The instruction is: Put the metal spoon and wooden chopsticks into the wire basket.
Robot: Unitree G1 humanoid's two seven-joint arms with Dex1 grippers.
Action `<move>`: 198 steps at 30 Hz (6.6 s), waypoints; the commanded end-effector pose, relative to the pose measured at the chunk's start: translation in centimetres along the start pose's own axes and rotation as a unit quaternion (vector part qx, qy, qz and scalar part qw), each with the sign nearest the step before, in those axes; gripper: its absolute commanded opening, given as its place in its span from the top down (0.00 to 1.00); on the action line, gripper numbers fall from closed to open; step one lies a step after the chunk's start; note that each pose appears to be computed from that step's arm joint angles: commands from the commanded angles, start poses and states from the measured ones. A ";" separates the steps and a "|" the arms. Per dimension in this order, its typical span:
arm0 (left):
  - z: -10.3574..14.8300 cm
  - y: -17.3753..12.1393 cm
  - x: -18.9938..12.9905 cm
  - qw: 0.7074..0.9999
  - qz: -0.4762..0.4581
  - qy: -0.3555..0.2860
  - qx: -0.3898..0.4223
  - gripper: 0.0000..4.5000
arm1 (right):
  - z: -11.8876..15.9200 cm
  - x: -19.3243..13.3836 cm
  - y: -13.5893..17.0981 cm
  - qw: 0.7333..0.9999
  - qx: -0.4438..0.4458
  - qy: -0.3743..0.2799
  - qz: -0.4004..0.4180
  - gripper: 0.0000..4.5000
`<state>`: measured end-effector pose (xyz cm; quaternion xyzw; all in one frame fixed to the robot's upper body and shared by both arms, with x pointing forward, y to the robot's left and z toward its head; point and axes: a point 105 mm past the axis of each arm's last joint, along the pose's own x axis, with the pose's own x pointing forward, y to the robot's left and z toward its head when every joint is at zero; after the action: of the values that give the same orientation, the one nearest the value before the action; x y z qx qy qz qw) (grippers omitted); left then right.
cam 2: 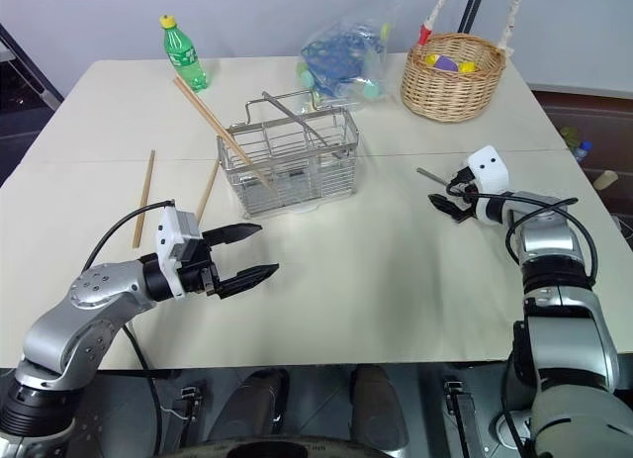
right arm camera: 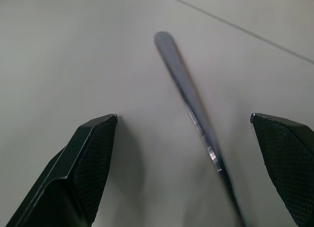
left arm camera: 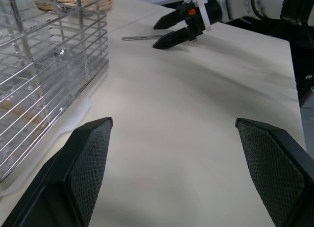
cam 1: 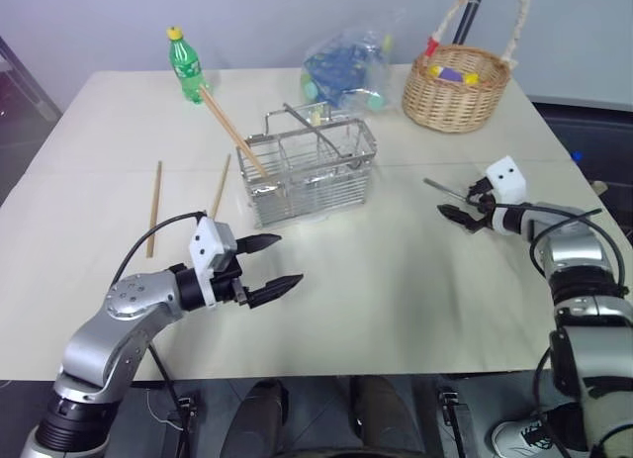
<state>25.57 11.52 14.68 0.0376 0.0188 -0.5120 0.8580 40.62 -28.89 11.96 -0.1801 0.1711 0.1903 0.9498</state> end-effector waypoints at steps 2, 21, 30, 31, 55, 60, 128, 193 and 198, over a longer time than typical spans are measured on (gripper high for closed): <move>1.0 -0.5 0.1 1.000 0.003 -0.013 0.015 0.06 | 0.0 -0.3 -0.8 1.000 0.001 0.013 0.007 0.00; 2.2 -0.6 0.2 0.999 0.037 -0.016 0.019 0.06 | -1.8 -2.5 -0.8 0.983 0.031 0.138 0.120 0.00; 1.4 -0.3 0.1 0.998 0.055 -0.017 0.014 0.06 | -1.5 -1.9 -1.0 0.985 0.001 0.140 0.101 0.00; 1.3 -0.3 0.0 0.998 0.056 -0.017 0.014 0.06 | -1.4 -1.8 -1.1 0.986 -0.001 0.137 0.091 0.00; -0.1 0.4 -1.0 0.995 0.095 -0.019 0.028 0.05 | -0.6 -1.7 -0.9 0.985 0.030 0.137 0.103 0.97; 0.1 0.5 -1.1 0.995 0.095 -0.020 0.030 0.05 | -0.3 -1.7 -1.0 0.986 0.031 0.134 0.098 0.97; 0.9 1.2 -4.0 0.994 0.107 -0.015 0.015 0.05 | 23.3 0.8 17.6 0.825 0.268 -0.428 0.256 0.97; 2.1 1.3 -3.1 0.981 0.183 -0.069 -0.006 0.05 | 25.0 2.3 15.8 0.850 0.106 -0.453 0.245 0.01; 2.0 1.3 -3.4 0.980 0.186 -0.066 -0.006 0.05 | 25.0 2.0 15.0 0.855 0.097 -0.453 0.234 0.01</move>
<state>25.48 14.81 16.04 -0.0001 -0.0232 -0.3430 0.9390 42.78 -4.80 26.73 0.0751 -0.1896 0.4520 0.8684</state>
